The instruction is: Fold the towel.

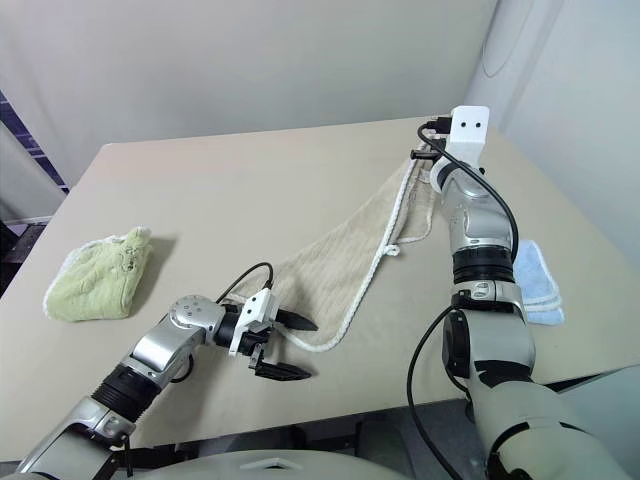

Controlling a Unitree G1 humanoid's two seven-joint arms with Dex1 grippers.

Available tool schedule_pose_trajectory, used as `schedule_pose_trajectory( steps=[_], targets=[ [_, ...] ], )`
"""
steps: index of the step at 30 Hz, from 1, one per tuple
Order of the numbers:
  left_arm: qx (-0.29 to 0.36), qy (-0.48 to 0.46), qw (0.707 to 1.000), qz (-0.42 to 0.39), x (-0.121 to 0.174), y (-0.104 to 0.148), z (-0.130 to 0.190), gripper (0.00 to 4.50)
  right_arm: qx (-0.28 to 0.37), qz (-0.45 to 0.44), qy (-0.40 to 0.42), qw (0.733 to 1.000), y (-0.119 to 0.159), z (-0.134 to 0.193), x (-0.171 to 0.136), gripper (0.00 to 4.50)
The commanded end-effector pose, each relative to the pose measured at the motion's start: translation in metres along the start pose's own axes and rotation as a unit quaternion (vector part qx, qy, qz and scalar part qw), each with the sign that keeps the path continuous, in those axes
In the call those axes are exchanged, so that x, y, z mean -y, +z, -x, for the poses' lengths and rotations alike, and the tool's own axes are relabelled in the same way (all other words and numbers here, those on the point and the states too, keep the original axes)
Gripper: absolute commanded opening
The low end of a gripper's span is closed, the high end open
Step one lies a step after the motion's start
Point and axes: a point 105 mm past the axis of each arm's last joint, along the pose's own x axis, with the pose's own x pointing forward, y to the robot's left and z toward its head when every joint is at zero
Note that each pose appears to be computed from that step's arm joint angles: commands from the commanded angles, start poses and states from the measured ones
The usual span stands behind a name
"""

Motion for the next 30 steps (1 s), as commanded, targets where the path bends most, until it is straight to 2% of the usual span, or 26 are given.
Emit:
schedule_pose_trajectory(
  steps=[1,11,12,16,23,27,30],
  targets=[
    [-0.030,-0.002,1.000,0.009,0.001,-0.020,-0.008,3.92,0.031,0.006,-0.002,1.000,0.020,0.003,0.000,0.00],
    [-0.050,-0.004,0.998,-0.026,-0.006,-0.021,-0.020,0.20,0.031,0.006,-0.014,0.999,0.022,0.006,0.008,0.00],
    [-0.050,-0.004,0.998,-0.027,-0.007,-0.021,-0.020,0.03,0.031,0.007,-0.015,0.999,0.022,0.006,0.009,0.00],
    [-0.045,0.007,0.999,-0.028,-0.013,-0.017,-0.018,0.03,0.032,0.007,-0.018,0.999,0.021,0.006,0.010,0.00],
    [0.035,0.042,0.998,0.023,-0.030,0.024,0.009,0.03,0.037,0.011,-0.026,0.999,0.023,0.007,0.017,0.00],
    [0.145,0.120,0.979,0.082,-0.061,0.080,0.059,0.03,0.036,0.013,-0.044,0.998,0.021,0.010,0.032,0.00],
    [0.177,0.182,0.961,0.110,-0.083,0.094,0.094,0.03,0.036,0.015,-0.055,0.998,0.019,0.012,0.043,0.00]
  ],
)
